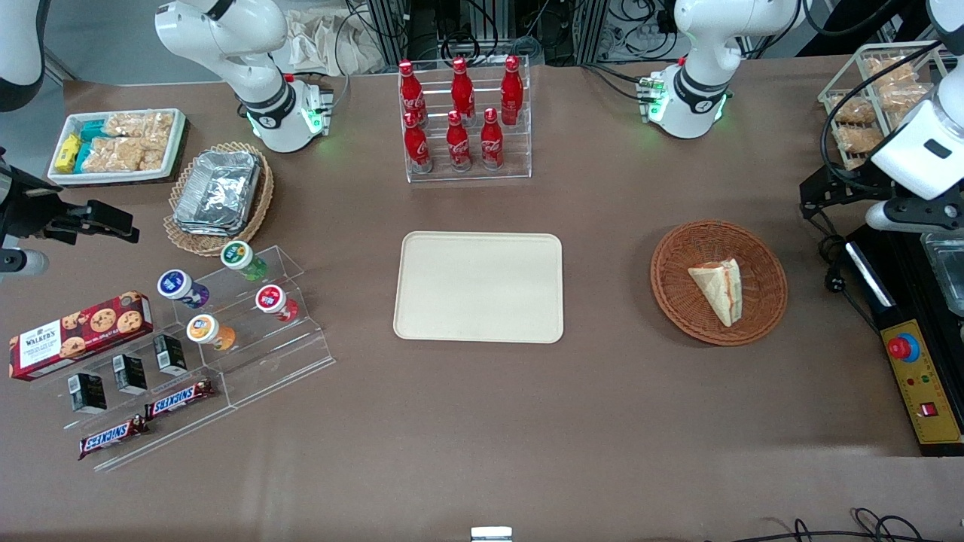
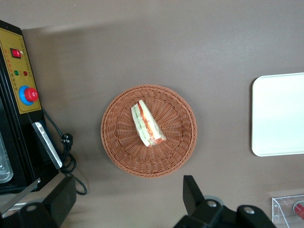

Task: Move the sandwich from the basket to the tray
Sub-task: 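Move the left gripper over the wrapped sandwich in the wicker basket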

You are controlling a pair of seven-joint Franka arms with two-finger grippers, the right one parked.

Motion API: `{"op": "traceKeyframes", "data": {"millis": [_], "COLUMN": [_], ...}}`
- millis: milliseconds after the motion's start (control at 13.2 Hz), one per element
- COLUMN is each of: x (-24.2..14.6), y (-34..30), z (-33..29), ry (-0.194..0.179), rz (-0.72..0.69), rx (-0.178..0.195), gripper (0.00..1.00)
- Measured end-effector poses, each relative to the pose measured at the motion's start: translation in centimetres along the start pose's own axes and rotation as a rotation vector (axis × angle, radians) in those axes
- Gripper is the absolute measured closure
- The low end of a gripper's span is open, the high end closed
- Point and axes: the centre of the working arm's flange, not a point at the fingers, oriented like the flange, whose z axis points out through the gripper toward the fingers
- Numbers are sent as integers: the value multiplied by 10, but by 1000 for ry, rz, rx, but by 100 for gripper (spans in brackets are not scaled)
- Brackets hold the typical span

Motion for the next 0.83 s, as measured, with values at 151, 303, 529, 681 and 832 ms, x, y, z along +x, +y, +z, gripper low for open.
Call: {"op": "traceKeyframes", "data": {"millis": [151,303,529,681,832], "x": [3,5,11,16,20], "y": [-1,-1,-2,-3,-1], "z": [-2,-1,18,49,91], "ry": [6,3,-34,-66,-55], "rz": [0,-3,-134,-285,-388], "rx": [0,-1,-1,8,16], "gripper": [0,0,0,0,0]}}
